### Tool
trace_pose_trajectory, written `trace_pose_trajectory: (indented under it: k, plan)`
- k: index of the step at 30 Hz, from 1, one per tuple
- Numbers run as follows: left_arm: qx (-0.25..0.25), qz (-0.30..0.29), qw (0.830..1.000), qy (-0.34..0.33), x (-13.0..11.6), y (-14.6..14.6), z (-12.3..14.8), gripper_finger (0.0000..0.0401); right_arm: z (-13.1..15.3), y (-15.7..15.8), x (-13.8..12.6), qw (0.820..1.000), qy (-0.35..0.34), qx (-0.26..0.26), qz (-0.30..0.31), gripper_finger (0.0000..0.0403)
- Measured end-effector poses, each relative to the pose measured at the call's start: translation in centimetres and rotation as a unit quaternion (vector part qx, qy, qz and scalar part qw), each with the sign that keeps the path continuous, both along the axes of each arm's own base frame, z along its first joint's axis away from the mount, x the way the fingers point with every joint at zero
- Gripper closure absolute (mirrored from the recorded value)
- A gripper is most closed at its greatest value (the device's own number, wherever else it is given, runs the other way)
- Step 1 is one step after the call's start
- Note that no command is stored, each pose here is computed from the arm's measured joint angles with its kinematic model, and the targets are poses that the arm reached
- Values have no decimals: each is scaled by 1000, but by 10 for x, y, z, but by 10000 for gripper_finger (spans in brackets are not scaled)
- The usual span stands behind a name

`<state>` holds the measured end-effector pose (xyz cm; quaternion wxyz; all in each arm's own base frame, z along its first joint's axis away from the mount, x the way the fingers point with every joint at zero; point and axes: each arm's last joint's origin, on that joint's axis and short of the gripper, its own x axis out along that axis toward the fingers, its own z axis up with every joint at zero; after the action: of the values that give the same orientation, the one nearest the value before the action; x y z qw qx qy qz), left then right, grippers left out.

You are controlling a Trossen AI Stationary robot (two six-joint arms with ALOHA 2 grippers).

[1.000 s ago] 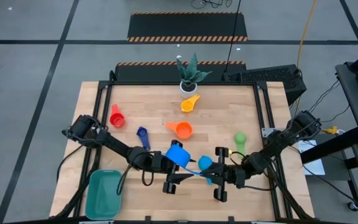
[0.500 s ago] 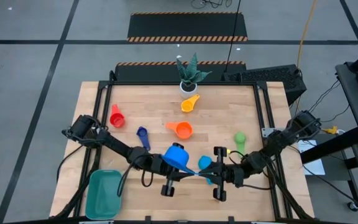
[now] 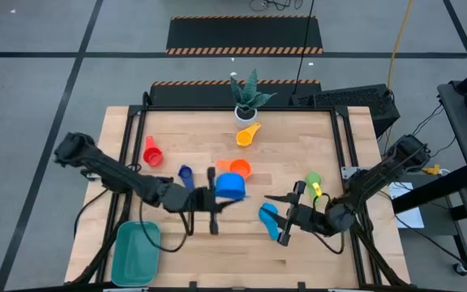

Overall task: Nest measuring cups in basket
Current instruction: Stack the blue measuring cup on the orange measuring cup

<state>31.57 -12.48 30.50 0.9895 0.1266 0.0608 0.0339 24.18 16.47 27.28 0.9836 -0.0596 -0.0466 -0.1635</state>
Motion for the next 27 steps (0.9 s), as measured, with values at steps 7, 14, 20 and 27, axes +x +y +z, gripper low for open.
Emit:
trace_pose_trajectory:
  k: [7, 14, 20, 27]
  plan:
    - [-33, 30, 986, 160, -8, 16, -29, 394, 5, 5, 25, 998, 63, 4, -13, 206]
    - [-34, -38, 965, 256, 5, 13, -67, 396, 6, 7, 42, 997, 67, -1, -21, 189]
    - [-38, -45, 960, 274, 10, 10, -80, 395, 4, -6, 53, 996, 64, 44, 38, 178]
    - [-53, -53, 951, 299, 12, 2, -95, 392, -7, -33, 68, 988, 107, 85, 74, 176]
